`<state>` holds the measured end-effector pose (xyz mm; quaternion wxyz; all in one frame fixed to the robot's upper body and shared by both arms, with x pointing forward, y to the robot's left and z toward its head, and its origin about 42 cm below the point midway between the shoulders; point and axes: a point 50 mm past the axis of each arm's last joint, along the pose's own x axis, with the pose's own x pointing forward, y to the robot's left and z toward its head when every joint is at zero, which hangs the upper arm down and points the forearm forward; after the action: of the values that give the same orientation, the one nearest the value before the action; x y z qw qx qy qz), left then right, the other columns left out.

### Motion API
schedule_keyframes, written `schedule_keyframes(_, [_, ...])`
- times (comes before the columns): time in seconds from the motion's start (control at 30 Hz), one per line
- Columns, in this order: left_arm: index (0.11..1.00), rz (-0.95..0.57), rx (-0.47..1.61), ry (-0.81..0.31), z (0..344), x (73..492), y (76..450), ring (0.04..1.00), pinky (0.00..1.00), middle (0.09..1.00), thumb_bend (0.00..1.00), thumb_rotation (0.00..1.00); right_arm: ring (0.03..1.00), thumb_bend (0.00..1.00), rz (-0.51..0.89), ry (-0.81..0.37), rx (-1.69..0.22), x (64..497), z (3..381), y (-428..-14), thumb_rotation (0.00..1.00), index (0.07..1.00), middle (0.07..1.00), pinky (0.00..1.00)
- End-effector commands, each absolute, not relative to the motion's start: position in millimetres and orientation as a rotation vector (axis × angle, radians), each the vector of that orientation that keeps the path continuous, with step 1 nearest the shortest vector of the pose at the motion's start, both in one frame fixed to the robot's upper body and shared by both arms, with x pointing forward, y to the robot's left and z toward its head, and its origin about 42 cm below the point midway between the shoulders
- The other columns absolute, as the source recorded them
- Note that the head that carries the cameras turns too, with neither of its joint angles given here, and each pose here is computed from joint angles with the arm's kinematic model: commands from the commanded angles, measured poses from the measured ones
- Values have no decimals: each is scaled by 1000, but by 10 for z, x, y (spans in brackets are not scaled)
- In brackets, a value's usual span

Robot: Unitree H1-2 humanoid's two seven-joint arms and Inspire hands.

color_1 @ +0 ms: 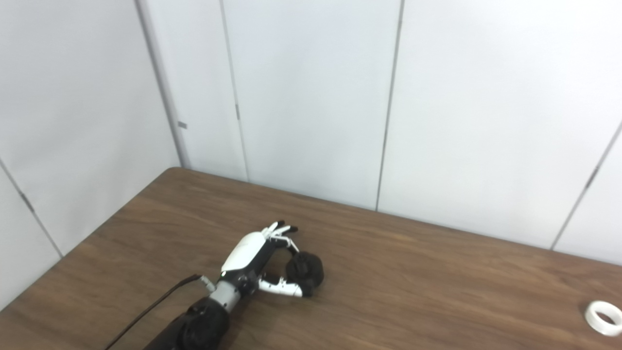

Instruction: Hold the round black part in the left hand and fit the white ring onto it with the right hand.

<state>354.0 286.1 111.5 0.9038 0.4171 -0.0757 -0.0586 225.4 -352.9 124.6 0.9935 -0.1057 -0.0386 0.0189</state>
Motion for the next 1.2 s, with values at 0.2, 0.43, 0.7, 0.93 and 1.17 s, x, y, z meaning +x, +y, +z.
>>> schedule_keyframes(0.2, [478, -236, 849, -190, 1107, 3329, 2780, 1000, 1000, 893, 522, 48, 1000, 731, 25, -176, -314, 2464, 1672, -3555, 779, 1000, 1000, 907])
schedule_keyframes(0.43, [478, -316, 883, -216, 1073, 3260, 2717, 1000, 1000, 894, 521, 45, 998, 593, -53, -218, -439, 2640, 2083, -3596, 500, 1000, 1000, 971])
schedule_keyframes(0.7, [479, -394, 1007, -270, 995, 3172, 2732, 999, 1000, 879, 521, 44, 997, 803, -105, -251, -627, 2876, 2517, -3649, 404, 946, 1000, 826])
schedule_keyframes(0.93, [479, -418, 1028, -286, 1015, 3201, 2753, 992, 1000, 876, 519, 43, 1000, 965, -67, -230, -908, 3209, 2846, -3776, 416, 873, 1000, 887])
schedule_keyframes(1.17, [480, -440, 1031, -314, 1047, 3187, 2665, 984, 1000, 862, 520, 42, 981, 1000, -23, -137, -1052, 3530, 3051, -3849, 351, 825, 1000, 800])
